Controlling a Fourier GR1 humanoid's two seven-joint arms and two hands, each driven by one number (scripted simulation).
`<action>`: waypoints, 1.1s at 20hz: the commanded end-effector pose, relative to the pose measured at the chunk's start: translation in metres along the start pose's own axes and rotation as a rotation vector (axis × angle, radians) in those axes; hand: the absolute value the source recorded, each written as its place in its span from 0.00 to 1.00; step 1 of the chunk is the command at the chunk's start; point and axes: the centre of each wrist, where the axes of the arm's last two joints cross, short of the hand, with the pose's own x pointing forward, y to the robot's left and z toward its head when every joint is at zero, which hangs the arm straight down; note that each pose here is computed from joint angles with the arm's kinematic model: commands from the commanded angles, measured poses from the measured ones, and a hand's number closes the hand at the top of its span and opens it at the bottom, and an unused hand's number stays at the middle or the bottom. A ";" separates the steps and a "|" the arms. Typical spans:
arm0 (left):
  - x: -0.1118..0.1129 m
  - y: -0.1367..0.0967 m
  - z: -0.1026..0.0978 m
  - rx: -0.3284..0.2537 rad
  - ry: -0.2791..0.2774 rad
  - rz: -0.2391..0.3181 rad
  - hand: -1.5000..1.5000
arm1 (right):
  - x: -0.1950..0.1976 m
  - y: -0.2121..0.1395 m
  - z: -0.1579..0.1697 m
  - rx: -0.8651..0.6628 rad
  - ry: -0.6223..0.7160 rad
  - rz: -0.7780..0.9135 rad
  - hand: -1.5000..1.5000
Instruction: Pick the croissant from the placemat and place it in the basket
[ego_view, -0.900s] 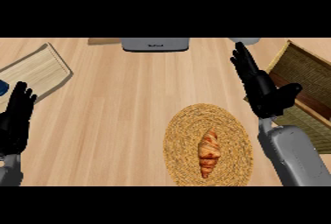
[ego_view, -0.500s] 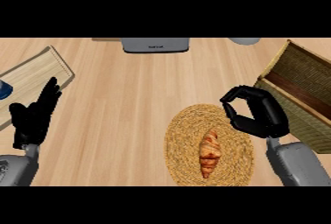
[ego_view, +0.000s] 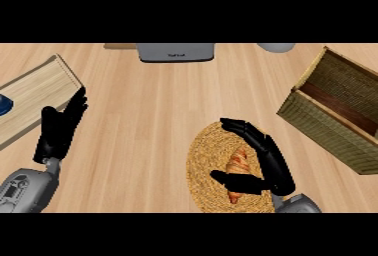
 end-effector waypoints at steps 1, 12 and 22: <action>-0.010 -0.007 0.005 -0.014 0.040 0.000 0.50 | 0.001 -0.030 0.004 0.009 0.096 0.351 0.00; -0.004 -0.004 0.004 0.008 0.031 -0.014 0.50 | 0.059 -0.063 0.017 0.620 0.501 0.678 0.00; 0.013 -0.022 -0.005 -0.041 0.000 -0.024 0.50 | 0.152 -0.079 -0.014 0.618 0.611 0.645 0.00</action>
